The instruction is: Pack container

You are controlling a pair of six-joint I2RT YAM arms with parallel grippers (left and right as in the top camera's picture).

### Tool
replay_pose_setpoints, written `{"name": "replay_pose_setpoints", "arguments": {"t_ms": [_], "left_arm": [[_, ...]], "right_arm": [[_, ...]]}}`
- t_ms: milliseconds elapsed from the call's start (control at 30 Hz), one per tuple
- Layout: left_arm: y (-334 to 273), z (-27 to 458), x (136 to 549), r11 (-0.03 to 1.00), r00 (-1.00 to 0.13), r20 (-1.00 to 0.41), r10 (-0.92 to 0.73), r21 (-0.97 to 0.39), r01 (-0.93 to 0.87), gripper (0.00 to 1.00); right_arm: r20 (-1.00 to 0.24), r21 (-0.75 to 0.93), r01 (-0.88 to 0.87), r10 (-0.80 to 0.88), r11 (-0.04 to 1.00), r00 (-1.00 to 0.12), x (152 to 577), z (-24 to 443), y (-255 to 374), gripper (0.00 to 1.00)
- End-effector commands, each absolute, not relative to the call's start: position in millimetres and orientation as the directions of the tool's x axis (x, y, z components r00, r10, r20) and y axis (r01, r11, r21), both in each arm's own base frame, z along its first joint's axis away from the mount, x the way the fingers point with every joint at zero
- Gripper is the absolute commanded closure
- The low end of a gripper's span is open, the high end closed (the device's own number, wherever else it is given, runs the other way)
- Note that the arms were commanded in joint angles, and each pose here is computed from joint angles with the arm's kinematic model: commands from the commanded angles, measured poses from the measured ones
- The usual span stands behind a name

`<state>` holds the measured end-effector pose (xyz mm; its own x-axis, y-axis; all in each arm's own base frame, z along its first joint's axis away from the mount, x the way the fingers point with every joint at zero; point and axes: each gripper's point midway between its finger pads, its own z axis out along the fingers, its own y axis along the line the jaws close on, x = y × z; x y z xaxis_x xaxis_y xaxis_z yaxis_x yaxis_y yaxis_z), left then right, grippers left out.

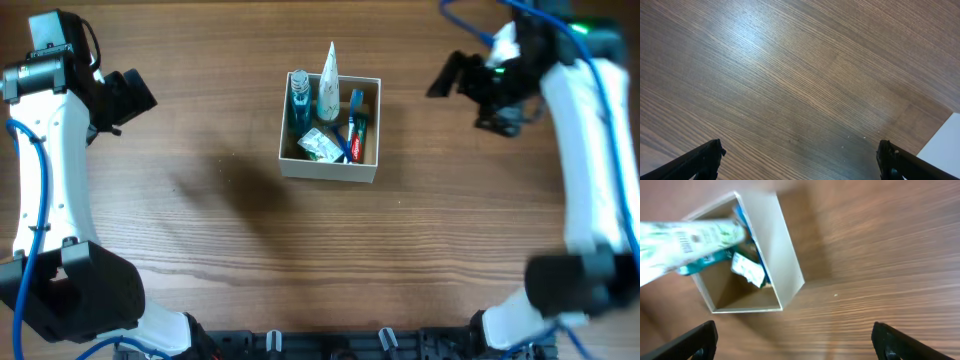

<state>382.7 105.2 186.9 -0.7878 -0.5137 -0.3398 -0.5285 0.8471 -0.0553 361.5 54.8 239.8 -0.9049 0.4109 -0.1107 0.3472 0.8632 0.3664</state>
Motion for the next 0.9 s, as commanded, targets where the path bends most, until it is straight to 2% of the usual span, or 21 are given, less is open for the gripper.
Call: {"name": "replay_pose_setpoints", "arguments": {"t_ms": [0,200,367,700,867], "left_arm": [[107,188,384,0.842,-0.782,-0.344,-0.52,-0.057,-0.536,0.0],[107,188,384,0.842,-0.782,-0.344,-0.52,-0.057,-0.536,0.0],[107,188,384,0.842,-0.782,-0.344,-0.52,-0.057,-0.536,0.0],[107,188,384,0.843,-0.782,-0.344,-0.52,-0.057,-0.535,0.0],[107,188,384,0.843,-0.782,-0.344,-0.52,-0.057,-0.535,0.0]], "right_arm": [[-0.323,0.332,0.39,0.491,0.859,-0.809,330,306,30,0.0],[-0.36,0.338,0.53,0.628,0.777,-0.69,277,337,14,0.0],[-0.343,0.383,0.581,0.694,0.718,-0.632,265,345,13,0.0],[-0.328,0.388,0.566,0.683,0.727,-0.653,266,343,18,0.0],[-0.368,0.357,0.524,0.632,0.774,-0.682,267,343,15,0.0]]}}
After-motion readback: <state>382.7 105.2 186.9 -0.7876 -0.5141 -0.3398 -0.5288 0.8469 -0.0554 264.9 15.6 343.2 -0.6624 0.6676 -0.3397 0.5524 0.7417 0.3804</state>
